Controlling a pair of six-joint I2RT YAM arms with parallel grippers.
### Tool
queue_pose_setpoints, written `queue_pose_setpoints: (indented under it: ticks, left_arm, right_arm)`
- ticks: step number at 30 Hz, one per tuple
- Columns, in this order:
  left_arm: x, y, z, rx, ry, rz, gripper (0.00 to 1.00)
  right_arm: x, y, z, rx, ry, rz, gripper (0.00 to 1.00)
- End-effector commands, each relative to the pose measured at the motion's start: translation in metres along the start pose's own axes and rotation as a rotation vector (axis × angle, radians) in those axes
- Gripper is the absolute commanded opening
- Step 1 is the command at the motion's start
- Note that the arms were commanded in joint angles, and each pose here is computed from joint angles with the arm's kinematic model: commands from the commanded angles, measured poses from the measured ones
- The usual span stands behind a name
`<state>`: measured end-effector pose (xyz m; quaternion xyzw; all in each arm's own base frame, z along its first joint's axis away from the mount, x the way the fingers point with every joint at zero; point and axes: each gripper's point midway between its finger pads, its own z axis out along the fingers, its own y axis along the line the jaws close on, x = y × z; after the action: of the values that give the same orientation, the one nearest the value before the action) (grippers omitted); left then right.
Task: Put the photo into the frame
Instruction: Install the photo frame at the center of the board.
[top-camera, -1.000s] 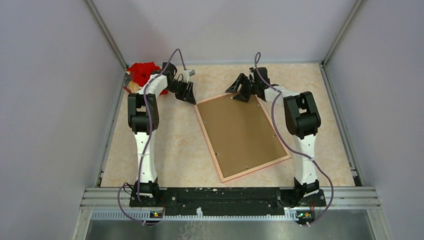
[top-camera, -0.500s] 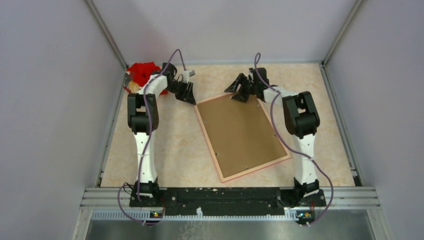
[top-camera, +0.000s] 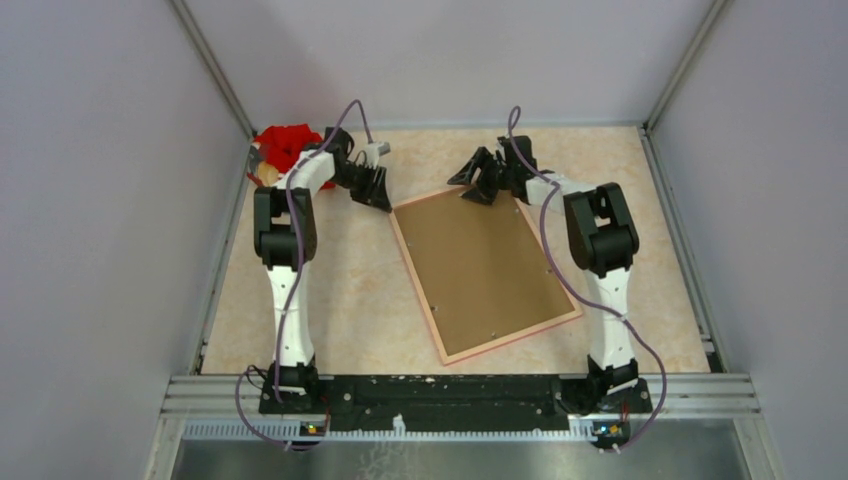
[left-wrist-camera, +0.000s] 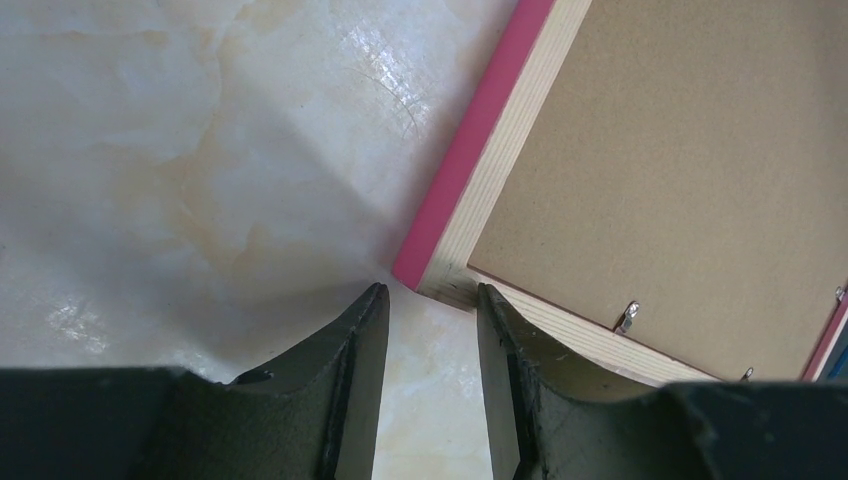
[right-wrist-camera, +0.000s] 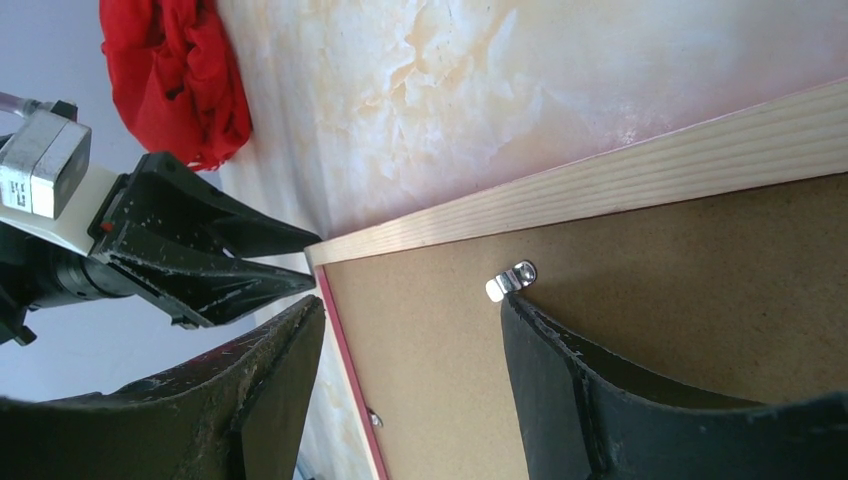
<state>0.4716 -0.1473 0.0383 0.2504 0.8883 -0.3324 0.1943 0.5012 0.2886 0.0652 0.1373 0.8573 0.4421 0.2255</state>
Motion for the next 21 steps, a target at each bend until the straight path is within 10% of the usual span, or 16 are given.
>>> queue_pose_setpoints:
  ticks: [1,21]
  left_arm:
    - [0.0046,-0.0039,-0.0084,-0.033,0.022,0.028,0.45]
    - [0.0043,-0.0099,-0.0134,-0.025,0.02,0.033,0.45]
  right_arm:
    - [-0.0045,-0.0044,0.0105,0.021,-0.04,-0.014,0.66]
    - [-0.0074,-0.0062,0.0162,0.009,-0.089,0.008,0.65]
